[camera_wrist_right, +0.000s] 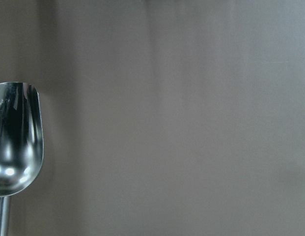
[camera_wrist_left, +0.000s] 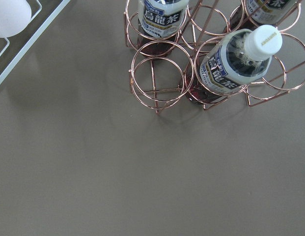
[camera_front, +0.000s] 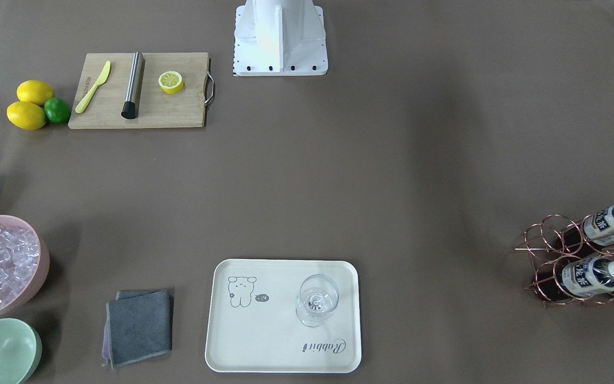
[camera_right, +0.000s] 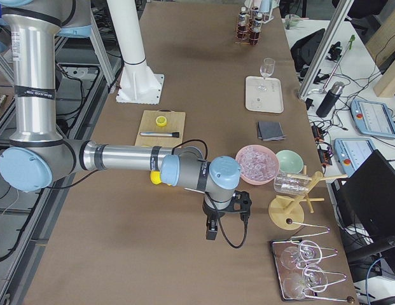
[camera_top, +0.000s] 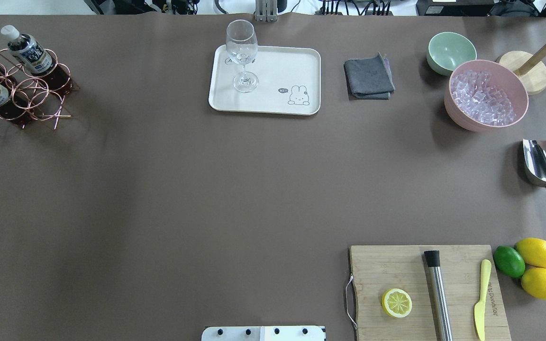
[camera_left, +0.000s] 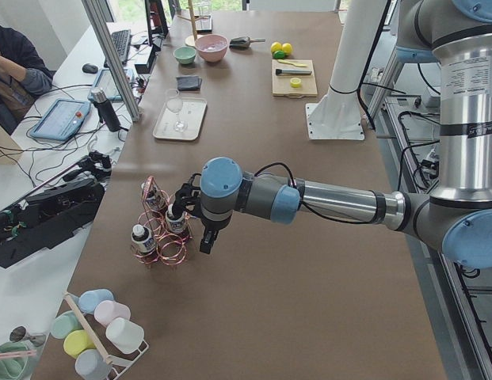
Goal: Take tea from basket to plate
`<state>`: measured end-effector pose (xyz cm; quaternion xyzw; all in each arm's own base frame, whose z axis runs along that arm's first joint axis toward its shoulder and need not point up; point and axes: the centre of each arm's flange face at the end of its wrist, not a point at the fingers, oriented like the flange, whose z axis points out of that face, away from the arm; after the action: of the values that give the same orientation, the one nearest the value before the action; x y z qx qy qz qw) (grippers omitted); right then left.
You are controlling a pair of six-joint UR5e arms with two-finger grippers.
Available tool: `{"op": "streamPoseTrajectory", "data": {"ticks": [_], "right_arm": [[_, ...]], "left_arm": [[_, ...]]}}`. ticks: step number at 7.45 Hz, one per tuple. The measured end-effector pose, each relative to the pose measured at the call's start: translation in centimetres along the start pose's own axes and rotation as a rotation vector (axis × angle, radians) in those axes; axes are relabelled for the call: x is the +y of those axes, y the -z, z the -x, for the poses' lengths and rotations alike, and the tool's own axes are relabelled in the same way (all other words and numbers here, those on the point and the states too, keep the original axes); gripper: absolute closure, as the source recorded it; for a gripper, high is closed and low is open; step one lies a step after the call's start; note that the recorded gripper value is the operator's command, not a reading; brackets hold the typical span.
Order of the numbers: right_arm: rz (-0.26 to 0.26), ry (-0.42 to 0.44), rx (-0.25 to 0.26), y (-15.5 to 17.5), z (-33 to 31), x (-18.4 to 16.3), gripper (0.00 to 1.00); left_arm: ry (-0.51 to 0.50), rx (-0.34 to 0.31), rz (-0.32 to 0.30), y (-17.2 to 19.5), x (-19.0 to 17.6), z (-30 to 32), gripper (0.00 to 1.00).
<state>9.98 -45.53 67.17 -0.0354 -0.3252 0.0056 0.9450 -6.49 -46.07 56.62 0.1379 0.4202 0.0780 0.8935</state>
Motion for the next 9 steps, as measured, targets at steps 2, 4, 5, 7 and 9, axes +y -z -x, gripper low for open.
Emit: {"op": "streamPoseTrajectory", "data": {"ticks": [2,4,5,7,9], "right_arm": [[0.000,0.000,0.000,0.0,0.0,0.0,0.00],[-0.001,0.000,0.000,0.0,0.0,0.0,0.00],[-0.001,0.001,0.000,0.0,0.0,0.0,0.00],[-0.001,0.001,0.000,0.0,0.0,0.0,0.00],[-0.001,0.000,-0.001,0.0,0.0,0.0,0.00]], "left_arm": [[-0.332,-0.011,-0.022,1.1,-0.8,-0.9,0.03],[-0.689,-0.037,-0.046,2.3,-3.0,-1.8,0.03],[-0.837,-0.053,-0.060,3.0,-4.5,-2.4,0.03],[-1.029,-0.074,-0.075,4.1,-8.7,-3.4,0.03],[-1.154,-0.048,-0.020,5.5,-15.8,-4.1,0.03]]}}
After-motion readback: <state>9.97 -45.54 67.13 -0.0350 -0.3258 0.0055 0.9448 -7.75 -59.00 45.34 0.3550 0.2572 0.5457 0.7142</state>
